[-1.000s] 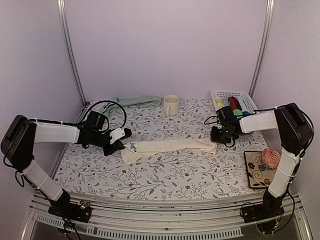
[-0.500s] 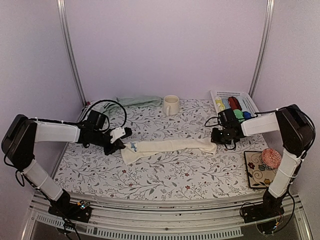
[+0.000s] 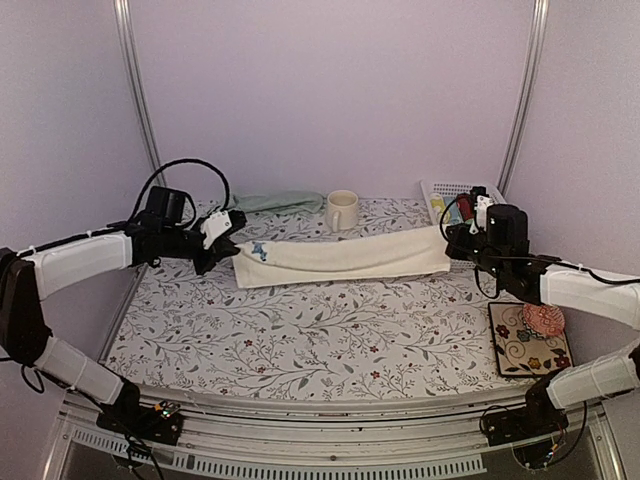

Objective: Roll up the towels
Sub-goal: Pick up the towel from the center of the board, then flatten out the towel at the center of the board.

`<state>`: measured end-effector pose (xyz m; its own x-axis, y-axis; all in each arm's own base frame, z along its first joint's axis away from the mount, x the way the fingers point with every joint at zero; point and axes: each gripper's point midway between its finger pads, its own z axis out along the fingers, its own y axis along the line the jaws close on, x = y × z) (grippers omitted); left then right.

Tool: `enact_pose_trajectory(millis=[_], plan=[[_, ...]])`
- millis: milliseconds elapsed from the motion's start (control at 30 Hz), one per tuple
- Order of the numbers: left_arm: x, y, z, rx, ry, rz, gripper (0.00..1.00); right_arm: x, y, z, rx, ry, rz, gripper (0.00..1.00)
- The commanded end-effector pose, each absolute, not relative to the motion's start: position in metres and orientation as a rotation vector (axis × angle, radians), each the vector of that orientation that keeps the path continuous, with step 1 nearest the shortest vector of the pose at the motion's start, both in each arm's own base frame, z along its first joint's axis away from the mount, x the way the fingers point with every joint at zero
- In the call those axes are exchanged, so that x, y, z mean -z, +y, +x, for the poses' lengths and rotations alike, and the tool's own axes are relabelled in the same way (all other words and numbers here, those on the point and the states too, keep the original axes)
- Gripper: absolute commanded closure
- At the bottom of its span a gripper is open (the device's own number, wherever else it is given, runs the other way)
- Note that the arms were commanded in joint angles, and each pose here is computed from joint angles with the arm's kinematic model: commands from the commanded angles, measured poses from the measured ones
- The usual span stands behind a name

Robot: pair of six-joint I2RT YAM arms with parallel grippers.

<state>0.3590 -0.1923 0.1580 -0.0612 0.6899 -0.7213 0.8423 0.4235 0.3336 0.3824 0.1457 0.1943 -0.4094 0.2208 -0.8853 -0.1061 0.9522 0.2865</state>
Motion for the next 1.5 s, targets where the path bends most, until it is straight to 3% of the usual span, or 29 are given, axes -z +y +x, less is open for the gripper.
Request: enact_pose_trajectory(millis=[0,367,633,800,1033,1233,1467], plan=[[-0.199,-0.183,0.348,0.194,1.684,1.329,1.0,-0.244,0.138,0.366,-0.356,1.765,0.054,0.98],[-0.24,-0.167,0.306,0.153,1.524,1.306,1.0,-0.254,0.138,0.327,-0.389,1.692,-0.002,0.98],[-0.227,-0.16,0.261,0.251,1.616,1.324,1.0,-0.239,0.175,0.296,-0.322,1.786,-0.055,0.98],[-0.209,-0.154,0.246,0.306,1.741,1.299,1.0,-0.221,0.166,0.284,-0.195,1.88,0.066,0.98],[-0.167,-0.14,0.278,0.247,1.981,1.247,1.0,-0.205,0.161,0.32,0.029,1.984,0.199,0.98],[-0.084,-0.136,0.348,0.392,2.324,1.2,1.0,-0.146,0.16,0.397,0.17,2.133,0.169,0.98],[0.002,-0.13,0.426,0.453,2.54,1.157,1.0,-0.102,0.17,0.459,0.283,2.188,0.134,0.98]])
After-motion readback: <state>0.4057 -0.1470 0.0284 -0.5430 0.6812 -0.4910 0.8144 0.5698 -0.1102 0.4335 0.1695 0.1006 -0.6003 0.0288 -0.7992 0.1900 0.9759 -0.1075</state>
